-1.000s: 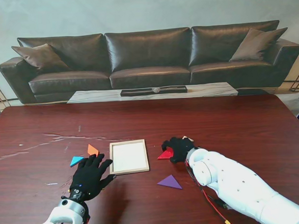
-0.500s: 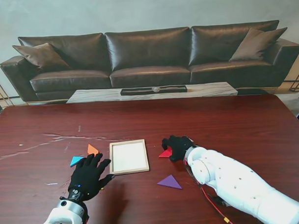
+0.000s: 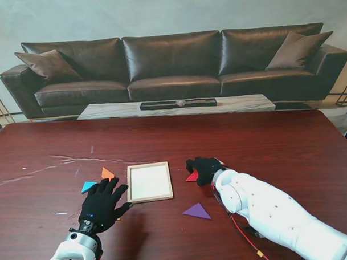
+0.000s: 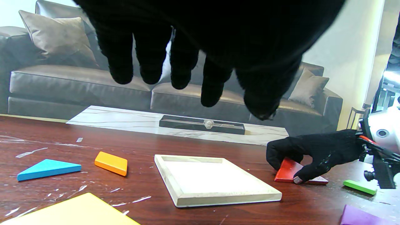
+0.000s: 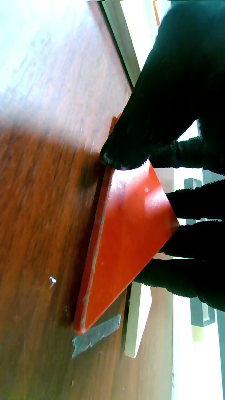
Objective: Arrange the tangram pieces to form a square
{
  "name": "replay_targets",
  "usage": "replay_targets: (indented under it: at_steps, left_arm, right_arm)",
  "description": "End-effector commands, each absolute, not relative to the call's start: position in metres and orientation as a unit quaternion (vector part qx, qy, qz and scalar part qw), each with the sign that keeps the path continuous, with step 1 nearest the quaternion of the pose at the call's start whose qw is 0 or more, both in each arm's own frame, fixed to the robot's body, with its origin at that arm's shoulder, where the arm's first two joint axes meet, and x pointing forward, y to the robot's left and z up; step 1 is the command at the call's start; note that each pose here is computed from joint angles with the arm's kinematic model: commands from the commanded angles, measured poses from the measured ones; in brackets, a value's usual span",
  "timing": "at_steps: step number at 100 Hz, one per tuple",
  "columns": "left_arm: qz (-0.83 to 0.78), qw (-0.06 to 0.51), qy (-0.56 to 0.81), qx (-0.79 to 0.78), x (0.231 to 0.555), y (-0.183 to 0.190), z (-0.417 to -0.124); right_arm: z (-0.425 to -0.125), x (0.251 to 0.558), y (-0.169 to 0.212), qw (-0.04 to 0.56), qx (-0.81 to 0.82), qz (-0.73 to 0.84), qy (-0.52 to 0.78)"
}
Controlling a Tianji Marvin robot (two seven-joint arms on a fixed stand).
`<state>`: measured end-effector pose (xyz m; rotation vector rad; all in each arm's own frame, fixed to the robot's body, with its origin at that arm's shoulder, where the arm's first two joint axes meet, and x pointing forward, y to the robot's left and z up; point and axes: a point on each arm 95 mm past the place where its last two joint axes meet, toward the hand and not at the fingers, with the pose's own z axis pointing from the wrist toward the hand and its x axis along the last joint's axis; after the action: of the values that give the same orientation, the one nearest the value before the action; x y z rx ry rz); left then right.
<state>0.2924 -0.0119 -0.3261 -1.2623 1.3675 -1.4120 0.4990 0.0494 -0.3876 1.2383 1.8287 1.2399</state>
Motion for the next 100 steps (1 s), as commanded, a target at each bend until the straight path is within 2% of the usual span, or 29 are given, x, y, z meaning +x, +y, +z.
replay_targets:
  at_steps: [1, 100]
  left_arm:
    - [-0.555, 0.391, 0.539, -0.498, 0.2906, -0.0126, -0.3252]
    - [-0.549, 0.395, 0.539, -0.501, 0.2901, -0.011, -0.3242]
  right_arm:
    - [-0.4351, 0.467, 0.0456, 0.261, 0.484, 0.424, 0.72]
    - [-0.4253, 0.4706, 0.0398, 0.266, 0.46, 0.443, 0.722]
